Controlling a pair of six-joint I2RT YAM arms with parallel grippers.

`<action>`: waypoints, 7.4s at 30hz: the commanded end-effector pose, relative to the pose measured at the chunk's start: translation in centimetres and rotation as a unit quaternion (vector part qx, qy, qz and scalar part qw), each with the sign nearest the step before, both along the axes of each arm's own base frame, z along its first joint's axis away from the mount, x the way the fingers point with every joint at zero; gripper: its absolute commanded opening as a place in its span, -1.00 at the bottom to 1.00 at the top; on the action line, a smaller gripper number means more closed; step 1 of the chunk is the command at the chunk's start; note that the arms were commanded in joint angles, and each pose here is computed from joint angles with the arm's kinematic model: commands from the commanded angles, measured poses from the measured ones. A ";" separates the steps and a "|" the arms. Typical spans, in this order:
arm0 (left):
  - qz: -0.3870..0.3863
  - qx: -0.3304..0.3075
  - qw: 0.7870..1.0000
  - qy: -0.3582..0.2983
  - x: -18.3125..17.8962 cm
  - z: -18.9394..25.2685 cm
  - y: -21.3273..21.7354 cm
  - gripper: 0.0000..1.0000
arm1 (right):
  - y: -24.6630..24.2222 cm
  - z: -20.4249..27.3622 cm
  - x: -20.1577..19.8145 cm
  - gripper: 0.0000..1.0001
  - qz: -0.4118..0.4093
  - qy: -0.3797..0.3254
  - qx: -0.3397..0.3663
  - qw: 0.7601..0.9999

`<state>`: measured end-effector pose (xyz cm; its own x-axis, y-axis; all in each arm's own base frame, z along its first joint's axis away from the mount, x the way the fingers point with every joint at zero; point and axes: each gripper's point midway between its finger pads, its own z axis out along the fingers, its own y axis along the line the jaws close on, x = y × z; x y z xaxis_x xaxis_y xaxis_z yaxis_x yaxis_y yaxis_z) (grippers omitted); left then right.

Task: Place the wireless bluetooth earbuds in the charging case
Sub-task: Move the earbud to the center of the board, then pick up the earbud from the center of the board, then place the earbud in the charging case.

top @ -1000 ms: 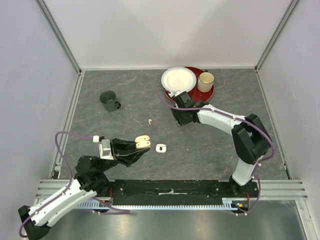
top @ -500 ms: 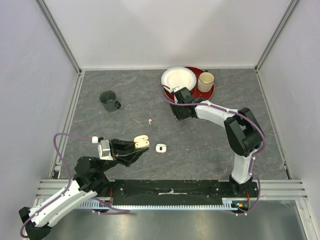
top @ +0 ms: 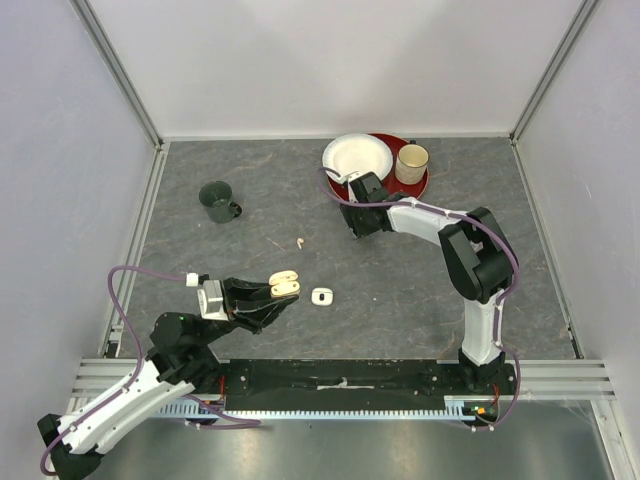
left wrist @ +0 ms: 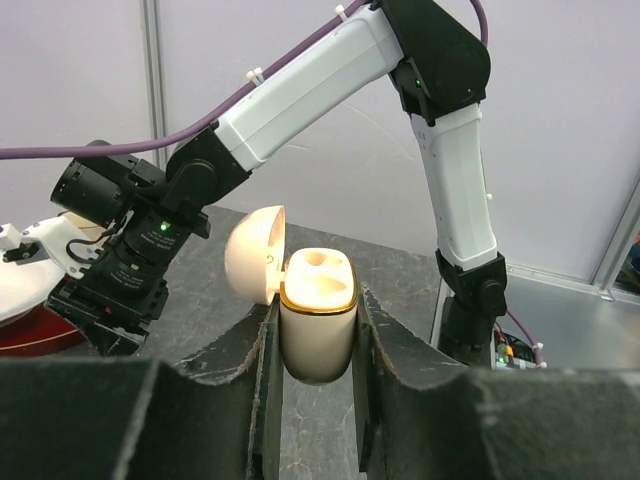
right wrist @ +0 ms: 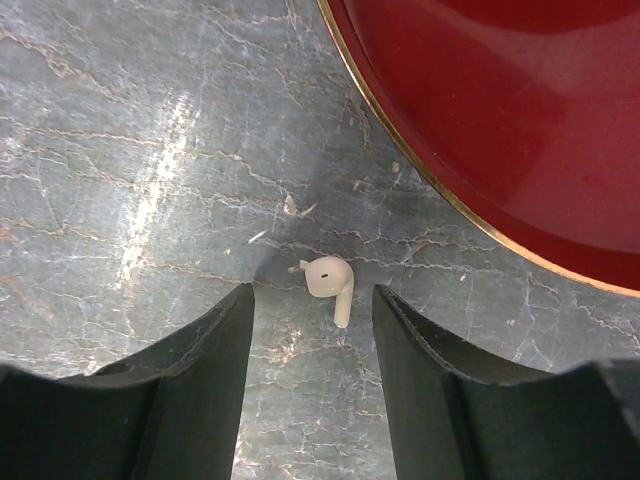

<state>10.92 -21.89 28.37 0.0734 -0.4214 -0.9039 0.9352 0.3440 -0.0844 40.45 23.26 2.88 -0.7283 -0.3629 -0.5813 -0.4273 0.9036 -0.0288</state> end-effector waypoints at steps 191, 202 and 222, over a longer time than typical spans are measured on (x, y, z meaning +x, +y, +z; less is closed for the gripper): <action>0.036 -0.001 0.996 0.086 2.9 -1.3 -1.0 -0.95 | 3.0 30.5 -19.3 -0.85 -0.068 -0.316 0.339 0.884; 0.010 0.014 0.999 0.040 2.0 -0.4 -1.7 -0.95 | 9.5 32.8 -24.4 -0.85 0.028 -0.333 0.358 0.872; -0.005 0.005 1.000 0.012 1.0 0.5 -1.4 -0.95 | 13.7 31.5 -26.9 -0.88 0.114 -0.296 0.361 0.877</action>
<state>12.37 -23.74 26.11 -0.0318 -0.3635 -0.9310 0.9255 0.3411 -0.1648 14.36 35.92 32.16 -0.1794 0.1155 -0.9770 -0.6681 0.7146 0.2072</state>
